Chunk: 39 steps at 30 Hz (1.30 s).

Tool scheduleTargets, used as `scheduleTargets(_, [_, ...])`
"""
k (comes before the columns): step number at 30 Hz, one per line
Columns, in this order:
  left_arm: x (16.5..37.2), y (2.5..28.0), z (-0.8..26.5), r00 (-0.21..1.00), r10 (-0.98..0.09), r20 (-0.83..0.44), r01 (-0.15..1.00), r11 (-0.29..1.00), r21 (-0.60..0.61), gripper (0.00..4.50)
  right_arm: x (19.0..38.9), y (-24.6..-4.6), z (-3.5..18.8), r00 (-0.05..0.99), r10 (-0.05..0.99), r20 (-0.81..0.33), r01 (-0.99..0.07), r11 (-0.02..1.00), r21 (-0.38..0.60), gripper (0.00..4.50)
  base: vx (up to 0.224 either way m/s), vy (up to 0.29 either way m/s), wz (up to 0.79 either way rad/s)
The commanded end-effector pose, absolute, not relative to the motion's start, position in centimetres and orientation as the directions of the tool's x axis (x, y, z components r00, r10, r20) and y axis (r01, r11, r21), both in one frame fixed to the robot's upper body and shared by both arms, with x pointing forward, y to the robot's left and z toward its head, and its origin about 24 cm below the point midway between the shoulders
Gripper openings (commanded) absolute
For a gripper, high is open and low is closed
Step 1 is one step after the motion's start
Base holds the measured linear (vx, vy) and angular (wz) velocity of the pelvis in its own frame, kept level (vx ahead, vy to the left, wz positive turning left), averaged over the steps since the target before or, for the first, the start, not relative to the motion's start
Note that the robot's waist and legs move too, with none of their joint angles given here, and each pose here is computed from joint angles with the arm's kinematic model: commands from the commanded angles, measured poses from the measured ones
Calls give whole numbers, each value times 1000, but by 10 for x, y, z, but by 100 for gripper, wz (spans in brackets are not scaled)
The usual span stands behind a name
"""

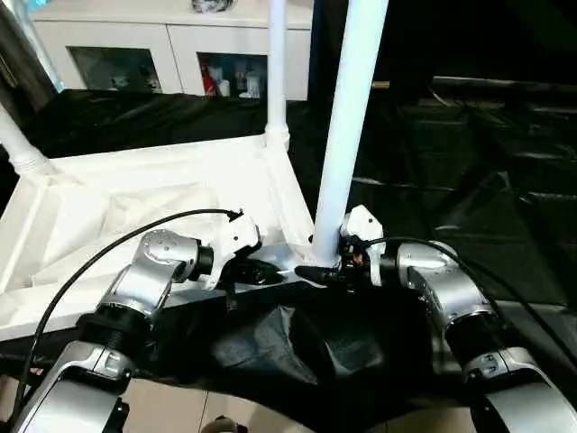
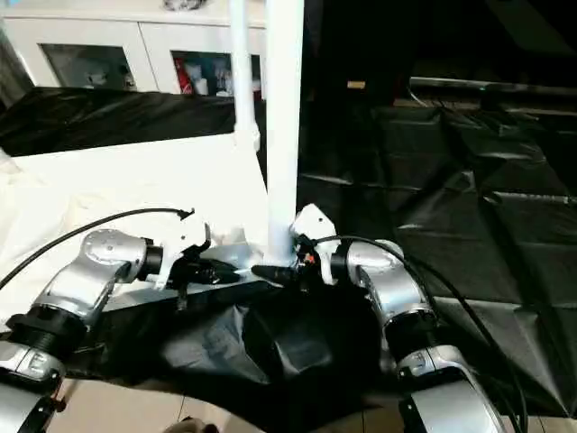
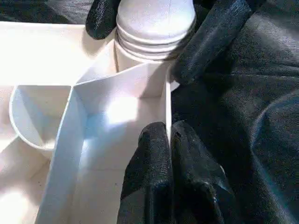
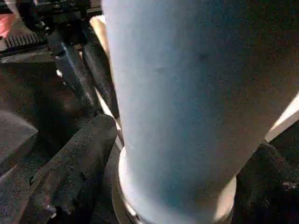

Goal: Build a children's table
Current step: Rotate leg to tighten

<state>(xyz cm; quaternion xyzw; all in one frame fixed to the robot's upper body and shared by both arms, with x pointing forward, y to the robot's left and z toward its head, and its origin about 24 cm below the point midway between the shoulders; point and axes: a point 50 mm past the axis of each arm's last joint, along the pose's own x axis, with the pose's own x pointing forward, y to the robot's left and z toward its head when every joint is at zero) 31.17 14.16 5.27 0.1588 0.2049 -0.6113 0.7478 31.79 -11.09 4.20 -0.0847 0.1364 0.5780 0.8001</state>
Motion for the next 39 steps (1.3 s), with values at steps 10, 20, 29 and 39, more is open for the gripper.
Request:
scheduleTargets(10, [312, 122, 57, 169, -876, -451, 981, 194, -11, 0, 311, -89, 35, 303, 917, -259, -937, 336, 95, 275, 0, 0, 0])
scheduleTargets(20, [336, 91, 59, 393, -815, -425, 907, 421, 30, 0, 329, -63, 21, 678, 686, -264, -679, 722, 132, 272, 0, 0, 0])
scheduleTargets(29, [339, 72, 62, 415, -813, -409, 898, 439, 38, 0, 334, -48, 26, 723, 649, -236, -632, 760, 156, 385, 0, 0, 0])
scheduleTargets(39, [330, 92, 60, 295, -850, -436, 949, 315, 29, 0, 321, -73, 30, 441, 859, -261, -878, 473, 72, 395, 0, 0, 0])
